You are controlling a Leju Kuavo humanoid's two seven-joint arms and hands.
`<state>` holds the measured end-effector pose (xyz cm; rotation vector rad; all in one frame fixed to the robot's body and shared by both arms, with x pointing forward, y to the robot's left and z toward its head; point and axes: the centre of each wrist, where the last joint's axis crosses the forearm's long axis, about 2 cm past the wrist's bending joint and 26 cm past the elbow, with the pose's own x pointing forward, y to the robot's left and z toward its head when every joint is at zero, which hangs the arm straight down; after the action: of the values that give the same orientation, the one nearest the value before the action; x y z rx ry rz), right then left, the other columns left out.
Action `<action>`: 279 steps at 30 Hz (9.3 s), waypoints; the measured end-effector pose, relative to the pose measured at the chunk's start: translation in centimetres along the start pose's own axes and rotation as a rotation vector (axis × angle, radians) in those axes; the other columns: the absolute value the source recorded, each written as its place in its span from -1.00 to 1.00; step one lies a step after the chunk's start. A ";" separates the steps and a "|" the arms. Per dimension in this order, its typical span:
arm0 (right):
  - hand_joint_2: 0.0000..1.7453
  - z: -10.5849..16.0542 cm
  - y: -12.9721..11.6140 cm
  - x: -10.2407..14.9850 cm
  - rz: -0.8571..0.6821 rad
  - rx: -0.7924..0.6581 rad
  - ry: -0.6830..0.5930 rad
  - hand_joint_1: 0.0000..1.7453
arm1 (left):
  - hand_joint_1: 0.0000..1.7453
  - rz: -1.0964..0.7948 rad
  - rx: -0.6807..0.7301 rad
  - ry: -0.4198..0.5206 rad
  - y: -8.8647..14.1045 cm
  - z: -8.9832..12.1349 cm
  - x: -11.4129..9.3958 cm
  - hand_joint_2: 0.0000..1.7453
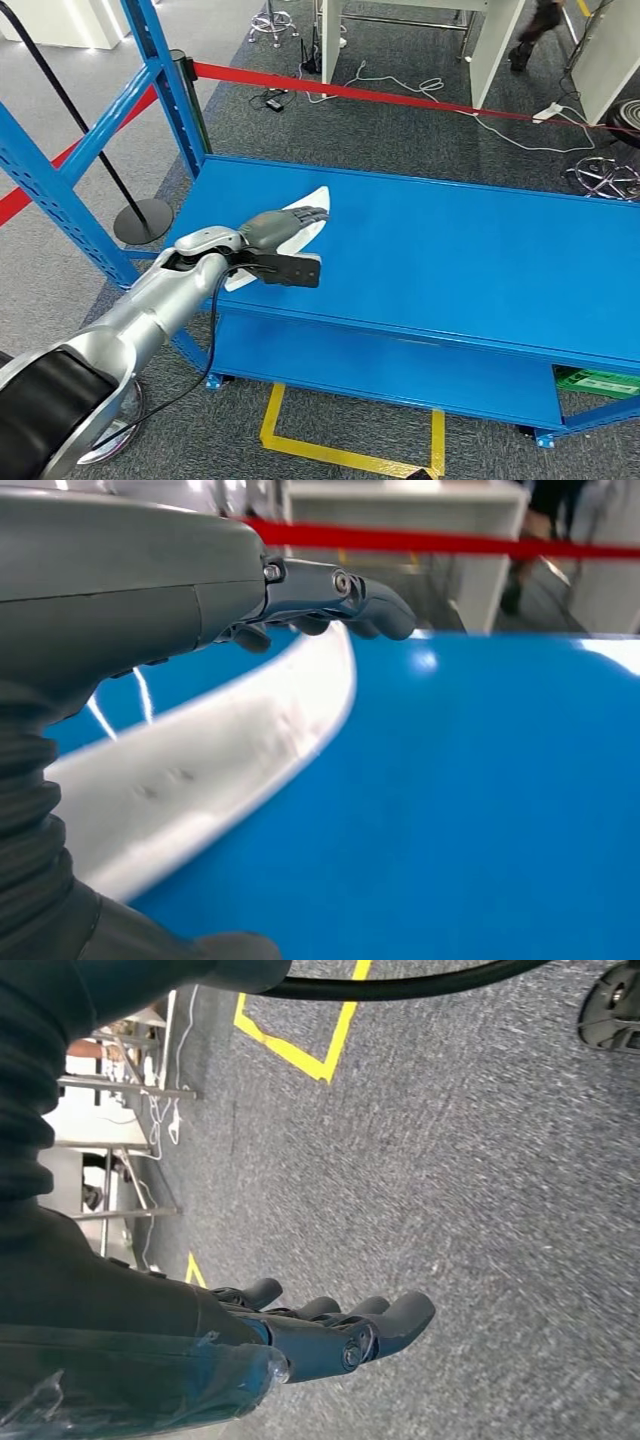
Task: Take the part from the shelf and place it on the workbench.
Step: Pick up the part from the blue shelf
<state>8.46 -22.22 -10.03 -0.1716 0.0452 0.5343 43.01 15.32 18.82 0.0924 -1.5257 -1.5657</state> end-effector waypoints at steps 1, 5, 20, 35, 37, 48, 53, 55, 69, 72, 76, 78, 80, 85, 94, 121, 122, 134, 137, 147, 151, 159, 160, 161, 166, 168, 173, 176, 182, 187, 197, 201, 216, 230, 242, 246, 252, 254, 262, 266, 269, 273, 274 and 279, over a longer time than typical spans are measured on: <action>1.00 0.0 -0.1 0.1 0.002 -0.002 -0.001 -1.00 | -1.00 0.007 -0.016 -0.004 -0.1 -0.3 0.2 1.00; 1.00 0.1 -0.2 0.3 0.007 -0.010 -0.003 -1.00 | -1.00 0.016 -0.059 -0.016 -0.7 -1.2 1.1 1.00; 1.00 0.1 -0.2 0.3 -0.015 -0.023 -0.002 -1.00 | -1.00 -0.001 -0.155 0.031 -1.9 -2.6 2.7 1.00; 1.00 -0.4 -0.3 -1.0 -0.086 -0.015 0.027 -1.00 | -1.00 -0.388 -0.127 0.287 -1.3 -4.2 5.1 1.00; 1.00 -0.4 -0.3 -1.1 -0.091 -0.013 0.029 -1.00 | -1.00 -0.410 -0.117 0.282 -1.2 -4.4 5.4 1.00; 1.00 -0.5 -0.1 -1.5 -0.100 -0.006 0.042 -1.00 | -1.00 -0.454 -0.077 0.243 -1.4 -4.7 6.0 1.00; 1.00 -0.5 0.0 -1.7 -0.106 -0.002 0.045 -1.00 | -1.00 -0.462 -0.083 0.243 -1.4 -4.7 6.1 1.00; 1.00 -0.5 0.0 -1.7 -0.109 0.001 0.046 -1.00 | -1.00 -0.466 -0.095 0.260 -1.3 -4.7 6.1 1.00; 1.00 -0.6 0.0 -1.9 -0.163 0.014 0.064 -1.00 | -1.00 -0.571 0.017 0.481 -1.8 -4.8 6.1 1.00; 1.00 -0.6 0.0 -1.9 -0.170 0.014 0.065 -1.00 | -1.00 -0.585 0.020 0.494 -2.3 -4.8 6.2 1.00; 1.00 -0.6 0.0 -2.0 -0.177 0.016 0.067 -1.00 | -1.00 -0.595 0.023 0.502 -2.6 -4.8 6.2 1.00; 1.00 -0.6 0.0 -2.0 -0.180 0.017 0.068 -1.00 | -1.00 -0.601 0.024 0.506 -2.8 -4.8 6.2 1.00; 1.00 -0.6 0.0 -2.0 -0.181 0.017 0.068 -1.00 | -1.00 -0.604 0.021 0.507 -3.1 -4.8 6.2 1.00; 1.00 -0.6 0.0 -2.0 -0.188 0.019 0.069 -1.00 | -1.00 -0.603 0.012 0.505 -3.7 -4.9 6.3 1.00; 1.00 -0.6 0.0 -2.1 -0.212 0.022 0.076 -1.00 | -1.00 -0.554 -0.039 0.489 -4.8 -4.7 6.1 1.00; 1.00 -0.7 0.0 -2.3 -0.241 0.026 0.091 -1.00 | -1.00 -0.456 0.014 0.574 -5.8 -3.5 3.9 1.00; 1.00 -0.7 0.0 -2.3 -0.240 0.026 0.091 -1.00 | -1.00 -0.454 0.021 0.580 -5.8 -3.4 3.7 1.00; 1.00 -0.7 0.0 -2.3 -0.238 0.026 0.093 -1.00 | -1.00 -0.440 0.042 0.620 -5.3 -2.7 2.5 1.00; 1.00 -0.7 0.0 -2.3 -0.239 0.025 0.095 -1.00 | -1.00 -0.431 0.054 0.645 -4.8 -2.3 1.8 1.00; 1.00 -0.8 -0.2 -2.4 -0.249 0.025 0.101 -1.00 | -0.73 -0.427 0.078 0.709 -3.1 -1.0 -0.5 1.00; 1.00 -0.8 -0.2 -2.5 -0.253 0.025 0.102 -1.00 | 0.95 -0.432 0.069 0.726 -3.0 -0.5 -1.2 1.00; 1.00 -0.8 -0.2 -2.5 -0.254 0.023 0.101 -1.00 | 1.00 -0.403 0.043 0.745 -3.6 0.4 -2.5 1.00; 1.00 -0.8 -0.2 -2.5 -0.254 0.023 0.101 -1.00 | 1.00 -0.400 0.041 0.744 -3.6 0.5 -2.6 1.00; 1.00 -0.8 -0.2 -2.5 -0.254 0.023 0.101 -1.00 | 1.00 -0.396 0.039 0.742 -3.7 0.5 -2.7 1.00; 1.00 -0.8 -0.2 -2.5 -0.251 0.022 0.100 -1.00 | 1.00 -0.375 0.034 0.720 -3.6 0.7 -2.8 1.00; 1.00 -0.8 -0.2 -2.5 -0.250 0.022 0.100 -1.00 | 1.00 -0.370 0.034 0.716 -3.6 0.7 -2.8 1.00; 1.00 -0.8 -0.2 -2.5 -0.250 0.022 0.100 -1.00 | 1.00 -0.359 0.034 0.705 -3.5 0.7 -2.9 1.00; 1.00 -0.8 -0.2 -2.5 -0.249 0.023 0.100 -1.00 | 1.00 -0.353 0.035 0.700 -3.5 0.7 -2.9 1.00; 1.00 -0.8 -0.3 -2.5 -0.245 0.021 0.096 -1.00 | 1.00 -0.342 0.033 0.682 -3.6 0.8 -3.0 1.00; 1.00 -0.8 -0.3 -2.6 -0.245 0.019 0.092 -1.00 | 1.00 -0.334 0.036 0.679 -3.5 0.8 -3.1 1.00; 1.00 -0.8 -0.4 -2.6 -0.242 0.017 0.091 -1.00 | 1.00 -0.347 0.049 0.664 -3.7 0.9 -3.1 1.00; 1.00 -0.8 -0.4 -2.6 -0.241 0.018 0.092 -1.00 | 1.00 -0.347 0.051 0.658 -3.7 0.9 -3.2 1.00; 1.00 -0.8 -0.4 -2.6 -0.245 0.016 0.087 -1.00 | 1.00 -0.245 0.222 0.516 -4.5 0.9 -2.6 1.00; 1.00 -0.8 -0.4 -2.7 -0.230 -0.006 0.077 -1.00 | 1.00 0.704 0.753 -0.099 -7.5 1.8 3.0 1.00; 1.00 -0.8 -0.4 -2.7 -0.230 -0.021 0.090 -1.00 | 1.00 1.117 1.120 -0.353 -7.4 3.8 8.6 1.00; 1.00 -0.8 -0.4 -2.7 -0.229 -0.021 0.090 -1.00 | 1.00 1.128 1.147 -0.381 -7.2 4.4 9.2 1.00; 1.00 -0.8 -0.4 -2.7 -0.225 -0.022 0.089 -1.00 | 1.00 1.111 1.206 -0.435 -7.1 4.9 9.7 1.00; 1.00 -0.8 -0.4 -2.7 -0.216 -0.024 0.090 -1.00 | 1.00 1.071 1.295 -0.494 -7.2 5.3 10.3 1.00; 1.00 -0.8 -0.4 -2.6 -0.203 -0.014 0.088 -1.00 | 1.00 1.099 1.162 -0.763 -7.9 6.4 13.4 1.00; 1.00 -0.9 -0.3 -2.7 -0.218 -0.010 0.068 -1.00 | 1.00 1.063 1.072 -0.839 -9.0 6.7 14.1 1.00; 1.00 -0.9 -0.3 -2.8 -0.226 -0.025 -0.044 -1.00 | 1.00 1.031 1.054 -0.868 -9.6 7.2 14.5 1.00; 1.00 -0.9 -0.3 -2.7 -0.237 -0.002 -0.200 -1.00 | 1.00 1.017 0.965 -0.935 -10.3 8.0 14.8 1.00; 1.00 -0.9 -0.2 -2.7 -0.241 0.009 -0.215 -1.00 | 1.00 1.007 0.941 -0.953 -10.4 8.2 14.8 1.00; 1.00 -0.9 -0.2 -2.8 -0.249 0.001 -0.268 -1.00 | 1.00 0.966 0.879 -1.024 -10.1 9.4 15.1 1.00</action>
<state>6.16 -24.01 -10.63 -0.1012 -0.2346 0.3048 23.11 10.98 20.48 -0.9371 -2.3833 -0.0187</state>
